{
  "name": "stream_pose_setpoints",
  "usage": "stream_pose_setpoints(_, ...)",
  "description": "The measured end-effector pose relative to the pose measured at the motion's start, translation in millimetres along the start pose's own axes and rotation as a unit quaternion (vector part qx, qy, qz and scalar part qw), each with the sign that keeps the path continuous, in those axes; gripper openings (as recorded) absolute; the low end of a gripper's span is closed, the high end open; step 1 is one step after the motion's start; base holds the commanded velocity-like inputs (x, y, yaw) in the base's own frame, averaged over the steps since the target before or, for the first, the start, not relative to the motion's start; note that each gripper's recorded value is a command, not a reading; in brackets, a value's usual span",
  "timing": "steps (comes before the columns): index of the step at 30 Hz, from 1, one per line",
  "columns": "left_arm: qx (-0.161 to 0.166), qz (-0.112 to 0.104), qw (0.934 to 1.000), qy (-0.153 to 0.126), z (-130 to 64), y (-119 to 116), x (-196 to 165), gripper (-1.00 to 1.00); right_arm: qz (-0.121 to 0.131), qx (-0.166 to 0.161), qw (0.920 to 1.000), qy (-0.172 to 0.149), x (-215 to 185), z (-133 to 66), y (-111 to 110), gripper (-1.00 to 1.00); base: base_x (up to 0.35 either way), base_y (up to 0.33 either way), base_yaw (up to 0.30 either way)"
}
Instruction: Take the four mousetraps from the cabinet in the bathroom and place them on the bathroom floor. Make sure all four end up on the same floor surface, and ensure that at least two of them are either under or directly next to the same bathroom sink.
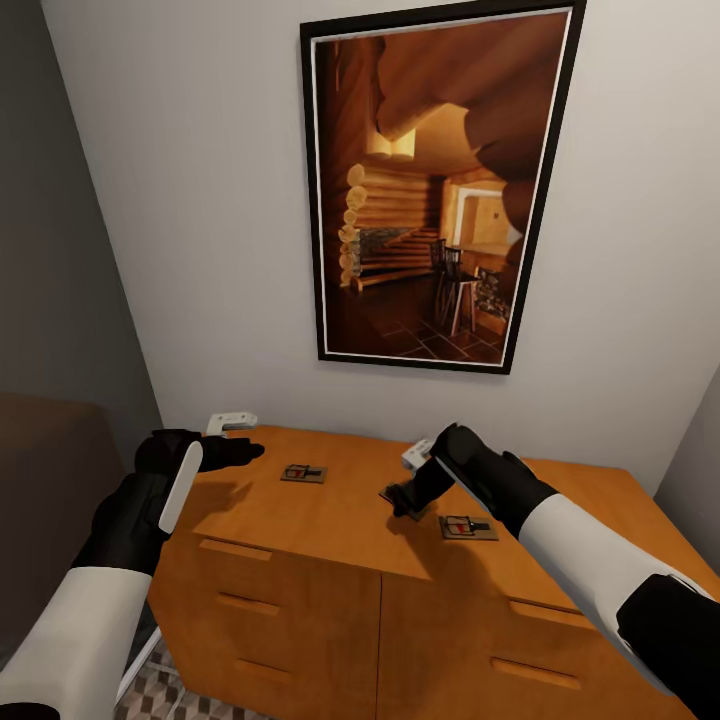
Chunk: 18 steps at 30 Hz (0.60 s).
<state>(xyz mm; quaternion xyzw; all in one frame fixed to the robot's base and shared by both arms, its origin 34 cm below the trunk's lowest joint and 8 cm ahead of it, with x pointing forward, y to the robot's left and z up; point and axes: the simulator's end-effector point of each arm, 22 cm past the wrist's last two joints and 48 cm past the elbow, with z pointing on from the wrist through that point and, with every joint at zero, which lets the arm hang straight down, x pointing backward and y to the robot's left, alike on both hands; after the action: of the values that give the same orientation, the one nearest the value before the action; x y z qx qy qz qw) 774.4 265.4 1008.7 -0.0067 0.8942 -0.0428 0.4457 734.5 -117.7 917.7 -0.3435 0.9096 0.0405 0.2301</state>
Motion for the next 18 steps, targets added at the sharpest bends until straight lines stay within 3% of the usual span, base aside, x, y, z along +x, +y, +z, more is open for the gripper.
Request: stream_pose_setpoints(18, 0.001, 0.000, 1.0000, 0.000, 0.0, -0.5, 0.1, 1.00, -0.022, 0.000, 0.9996, 0.018, 8.7, 0.3, -0.6, 1.00, 0.000, 0.000, 0.000)
